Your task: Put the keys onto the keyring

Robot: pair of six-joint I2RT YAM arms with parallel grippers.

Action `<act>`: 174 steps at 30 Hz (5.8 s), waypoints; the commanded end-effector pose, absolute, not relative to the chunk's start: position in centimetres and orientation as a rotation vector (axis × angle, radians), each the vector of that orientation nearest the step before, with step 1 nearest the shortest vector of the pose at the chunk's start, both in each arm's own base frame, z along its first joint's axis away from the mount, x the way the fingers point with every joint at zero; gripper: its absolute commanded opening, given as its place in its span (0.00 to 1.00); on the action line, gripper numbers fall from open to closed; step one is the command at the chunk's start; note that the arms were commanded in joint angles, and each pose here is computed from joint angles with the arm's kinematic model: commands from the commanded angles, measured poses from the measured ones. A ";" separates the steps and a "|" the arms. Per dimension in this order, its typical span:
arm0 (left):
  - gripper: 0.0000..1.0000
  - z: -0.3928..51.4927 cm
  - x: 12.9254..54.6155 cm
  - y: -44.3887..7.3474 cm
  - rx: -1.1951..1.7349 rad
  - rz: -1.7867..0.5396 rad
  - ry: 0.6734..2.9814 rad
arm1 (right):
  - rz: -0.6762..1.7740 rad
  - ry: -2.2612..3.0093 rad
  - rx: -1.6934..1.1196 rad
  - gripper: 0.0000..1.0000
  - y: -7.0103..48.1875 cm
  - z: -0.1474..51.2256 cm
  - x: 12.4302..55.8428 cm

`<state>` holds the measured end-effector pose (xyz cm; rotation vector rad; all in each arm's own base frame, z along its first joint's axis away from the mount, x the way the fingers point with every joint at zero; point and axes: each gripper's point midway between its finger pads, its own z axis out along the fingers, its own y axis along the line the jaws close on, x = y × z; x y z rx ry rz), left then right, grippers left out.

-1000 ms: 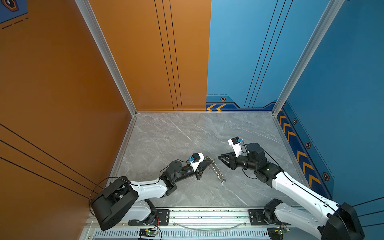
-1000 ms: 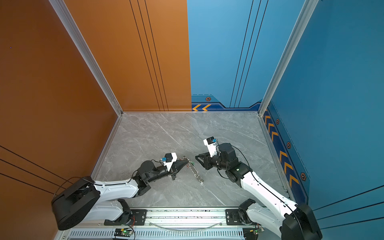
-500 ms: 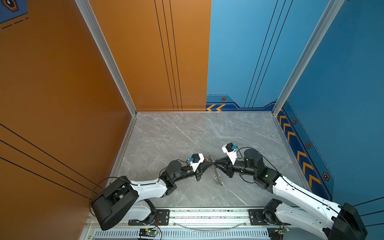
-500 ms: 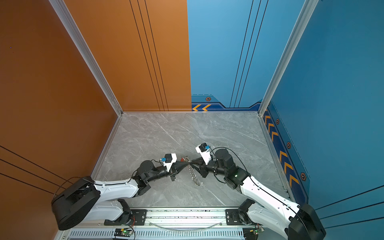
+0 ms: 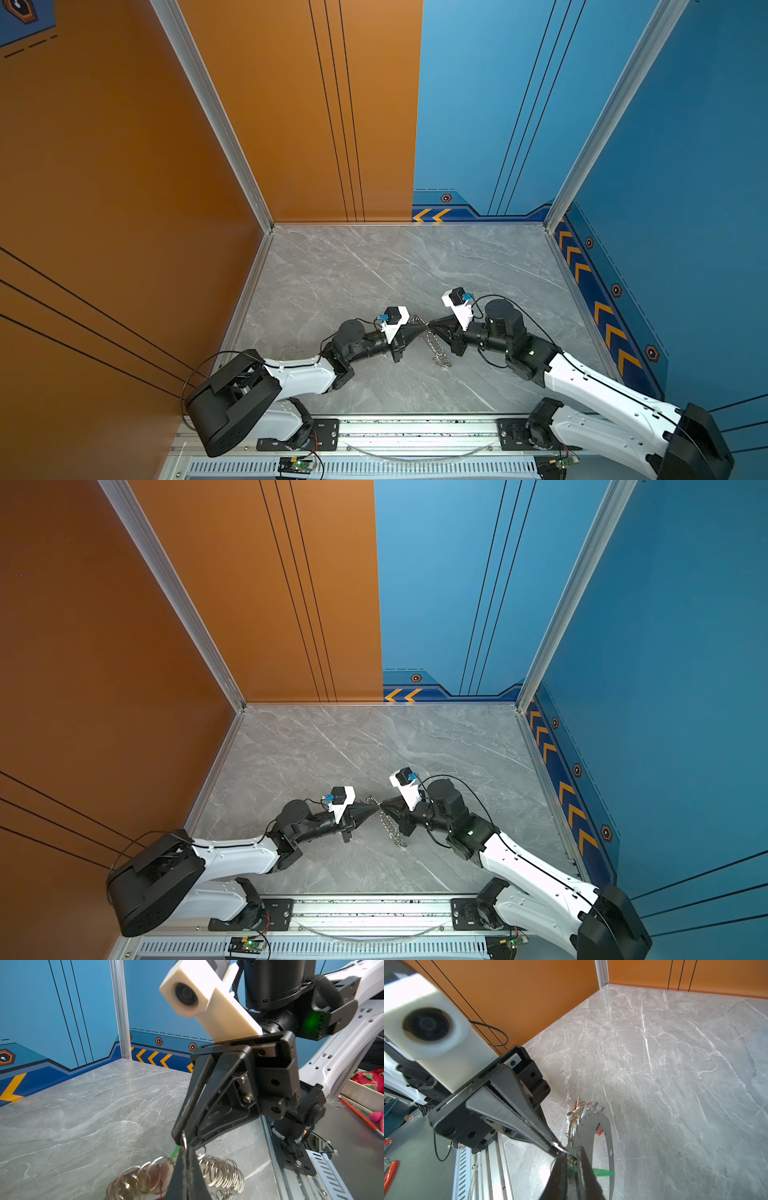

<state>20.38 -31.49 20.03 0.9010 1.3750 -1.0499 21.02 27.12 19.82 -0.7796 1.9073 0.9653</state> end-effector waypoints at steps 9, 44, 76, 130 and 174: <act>0.00 23.7 19.8 -32.2 0.906 -1.104 1.237 | 0.914 1.892 -0.794 0.14 27.8 20.2 21.4; 0.20 18.8 21.5 -31.8 1.030 -0.896 1.531 | 0.440 1.932 -0.908 0.00 26.5 19.7 22.5; 0.14 18.1 21.1 -32.3 1.143 -0.888 1.516 | 0.498 1.881 -1.054 0.00 28.1 19.4 20.3; 0.00 18.8 21.0 -31.9 1.097 -0.951 1.498 | 0.489 1.832 -0.931 0.34 25.7 20.7 21.2; 0.00 23.7 21.8 -32.5 0.811 -1.116 1.313 | 0.568 1.934 -0.784 0.45 25.0 18.7 22.3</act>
